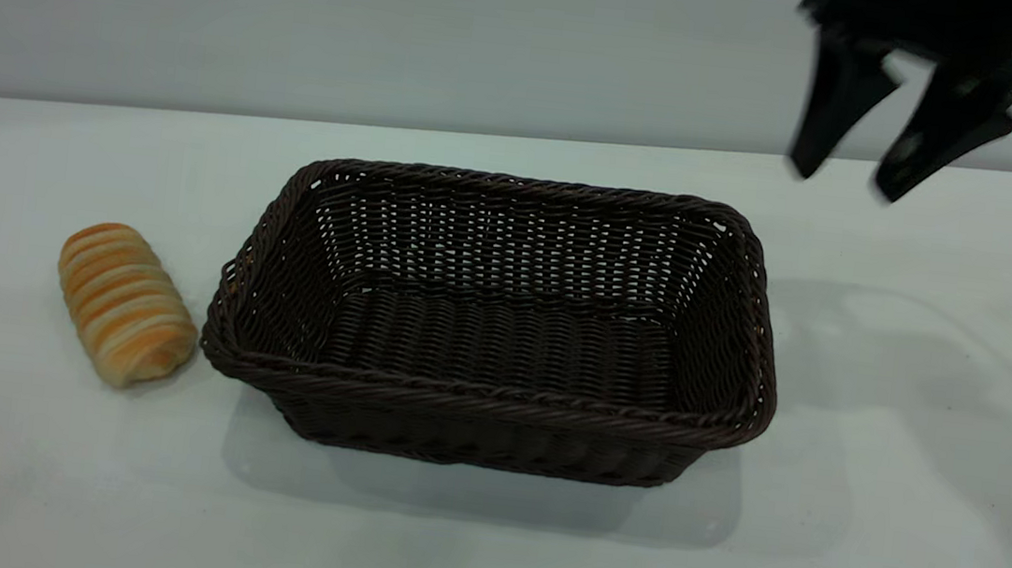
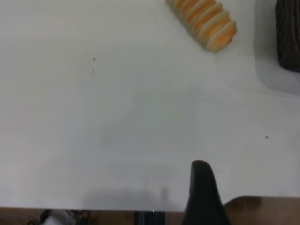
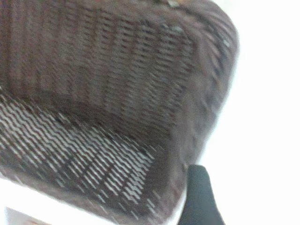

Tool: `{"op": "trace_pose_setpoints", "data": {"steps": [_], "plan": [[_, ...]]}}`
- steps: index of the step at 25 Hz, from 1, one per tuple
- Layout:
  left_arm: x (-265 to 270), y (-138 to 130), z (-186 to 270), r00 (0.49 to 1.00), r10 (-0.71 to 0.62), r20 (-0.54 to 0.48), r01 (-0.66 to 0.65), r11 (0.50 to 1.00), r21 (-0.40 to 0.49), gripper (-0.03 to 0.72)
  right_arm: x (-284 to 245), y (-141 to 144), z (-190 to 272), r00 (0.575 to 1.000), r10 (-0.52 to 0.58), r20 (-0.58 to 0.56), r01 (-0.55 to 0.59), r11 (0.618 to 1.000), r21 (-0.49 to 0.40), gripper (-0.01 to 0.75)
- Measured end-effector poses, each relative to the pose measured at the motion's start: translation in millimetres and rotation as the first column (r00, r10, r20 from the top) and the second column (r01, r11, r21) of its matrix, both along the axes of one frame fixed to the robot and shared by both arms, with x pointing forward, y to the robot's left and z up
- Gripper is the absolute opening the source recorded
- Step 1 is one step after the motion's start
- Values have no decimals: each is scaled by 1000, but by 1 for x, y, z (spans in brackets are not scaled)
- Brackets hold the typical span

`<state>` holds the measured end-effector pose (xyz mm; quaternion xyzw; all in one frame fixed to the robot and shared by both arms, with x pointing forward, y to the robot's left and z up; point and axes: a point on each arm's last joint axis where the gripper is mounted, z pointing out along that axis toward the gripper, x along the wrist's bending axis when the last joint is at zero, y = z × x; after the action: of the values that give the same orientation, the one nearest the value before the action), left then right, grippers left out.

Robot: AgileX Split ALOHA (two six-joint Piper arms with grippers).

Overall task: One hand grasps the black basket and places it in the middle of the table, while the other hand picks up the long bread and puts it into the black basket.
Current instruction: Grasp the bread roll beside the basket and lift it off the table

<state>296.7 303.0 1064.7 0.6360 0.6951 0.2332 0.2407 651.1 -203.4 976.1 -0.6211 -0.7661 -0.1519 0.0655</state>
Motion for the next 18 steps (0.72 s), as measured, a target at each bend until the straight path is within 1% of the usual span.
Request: {"op": "trace_pose_setpoints", "data": {"steps": [1,2,4,6,9,12,15,18], "plan": [[2,0,0,1000,-3,-1,3,1000,3,539,-5,-4,7,1000,24,-8,-24,999,-40,555],[5,0,-1,1000,-5,-9,5,1000,5,539,-9,-10,14,999,44,-15,-45,994,-99,552],[13,-1,-3,999,-15,-48,16,1000,15,539,-16,-18,28,999,49,-9,-50,982,-181,550],[26,-2,-8,993,-33,-110,36,999,21,539,-21,-24,44,999,36,26,-29,973,-227,550],[49,-5,-17,980,-63,-187,66,998,12,539,-39,-29,71,996,30,81,-11,973,-233,550],[78,-8,-25,965,-74,-251,77,997,1,539,-65,-29,94,993,25,117,-1,980,-201,550],[110,-10,-35,946,-74,-317,78,997,0,539,-92,-27,102,993,34,114,-13,984,-180,550],[144,-13,-44,935,-64,-348,60,998,-23,539,-118,-25,107,992,55,113,-34,983,-178,550]]}}
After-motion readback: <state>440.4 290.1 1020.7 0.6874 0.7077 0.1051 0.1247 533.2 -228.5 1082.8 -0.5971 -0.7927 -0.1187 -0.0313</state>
